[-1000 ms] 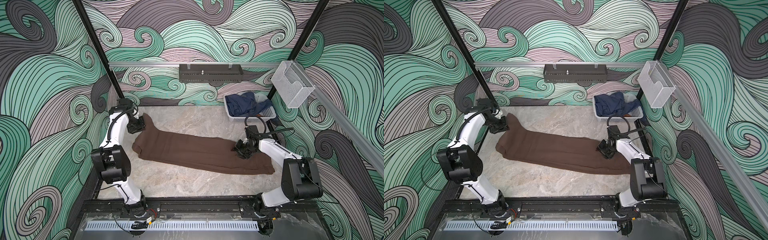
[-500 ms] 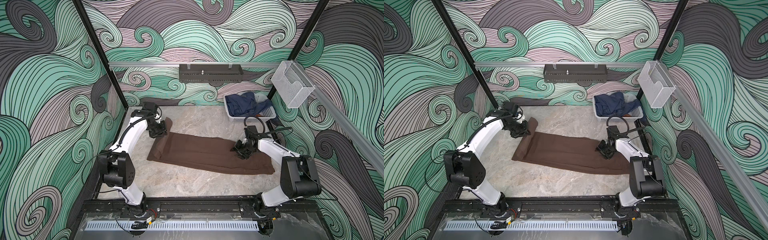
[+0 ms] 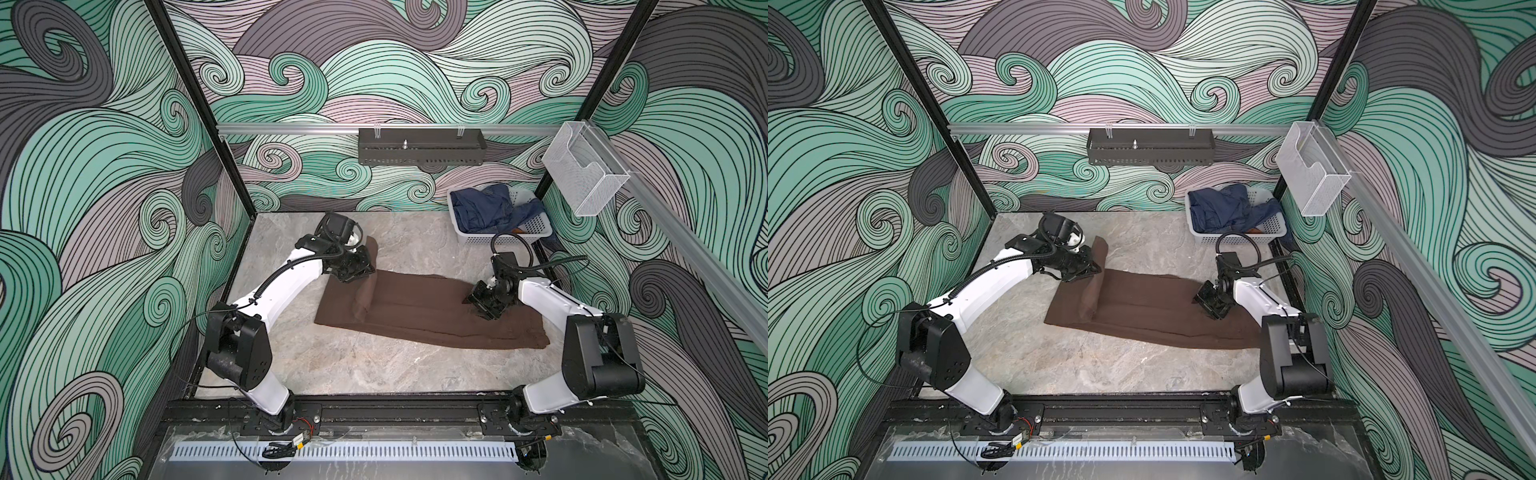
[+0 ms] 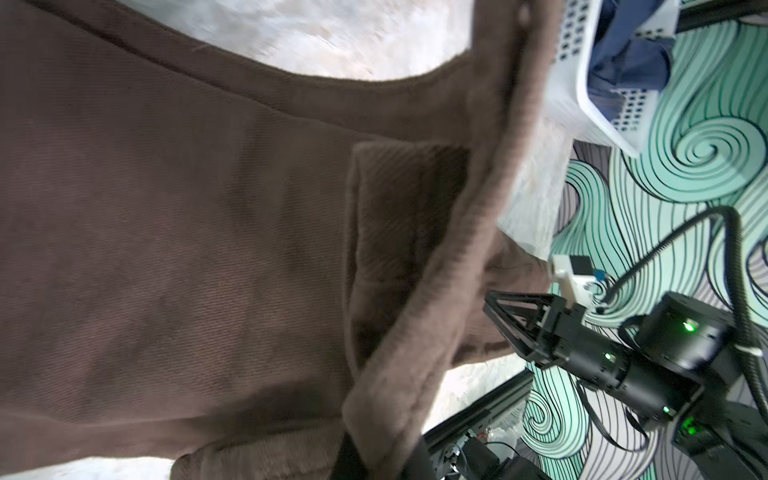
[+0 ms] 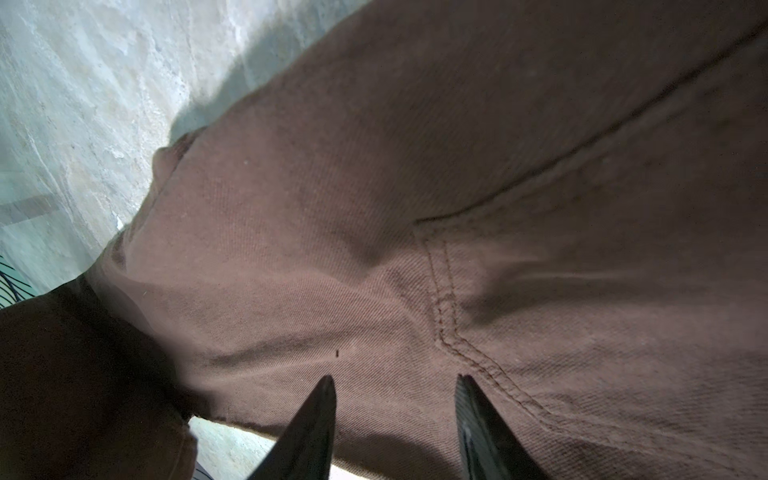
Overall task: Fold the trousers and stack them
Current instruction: 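Carry the leg end over toward the right gripper, folding the strip in half, then lay the leg end onto the strip near the right gripper and release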
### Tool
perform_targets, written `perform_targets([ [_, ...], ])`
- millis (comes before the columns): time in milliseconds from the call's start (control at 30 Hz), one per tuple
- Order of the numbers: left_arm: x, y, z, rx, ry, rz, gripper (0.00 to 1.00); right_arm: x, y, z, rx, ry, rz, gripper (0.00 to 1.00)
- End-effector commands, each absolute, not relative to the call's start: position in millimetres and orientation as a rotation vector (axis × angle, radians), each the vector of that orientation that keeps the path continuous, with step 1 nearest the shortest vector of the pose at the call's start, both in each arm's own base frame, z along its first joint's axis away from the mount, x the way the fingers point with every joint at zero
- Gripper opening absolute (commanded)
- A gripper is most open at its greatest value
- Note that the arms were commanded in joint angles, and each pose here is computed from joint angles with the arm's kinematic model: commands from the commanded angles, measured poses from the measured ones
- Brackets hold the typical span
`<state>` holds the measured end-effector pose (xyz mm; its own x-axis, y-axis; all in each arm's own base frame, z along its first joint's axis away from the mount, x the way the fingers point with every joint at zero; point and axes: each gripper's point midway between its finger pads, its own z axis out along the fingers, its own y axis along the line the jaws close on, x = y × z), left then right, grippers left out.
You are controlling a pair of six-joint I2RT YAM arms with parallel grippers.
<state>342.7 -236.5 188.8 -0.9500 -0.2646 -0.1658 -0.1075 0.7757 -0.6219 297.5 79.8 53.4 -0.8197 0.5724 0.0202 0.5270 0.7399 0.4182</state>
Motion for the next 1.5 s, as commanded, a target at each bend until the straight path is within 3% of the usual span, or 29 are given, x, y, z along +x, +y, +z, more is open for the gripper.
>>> perform_targets([
  [0, 352, -262, 201, -0.303, 2.668, -1.012, 0.00, 287, 78, 52, 0.898, 2.848, 0.618, 0.49],
  [967, 333, -327, 133, -0.280, 2.855, -0.975, 0.00, 277, 70, 49, 0.919, 2.852, 0.594, 0.49],
  [1133, 332, -338, 124, -0.286, 2.870, -0.992, 0.11, 277, 70, 49, 0.923, 2.852, 0.598, 0.49],
  [1367, 333, -350, 150, -0.214, 2.825, -1.067, 0.55, 278, 67, 59, 0.907, 2.842, 0.582, 0.49],
  [1467, 335, -347, 181, -0.163, 2.751, -1.102, 0.61, 279, 66, 73, 0.888, 2.819, 0.575, 0.50],
])
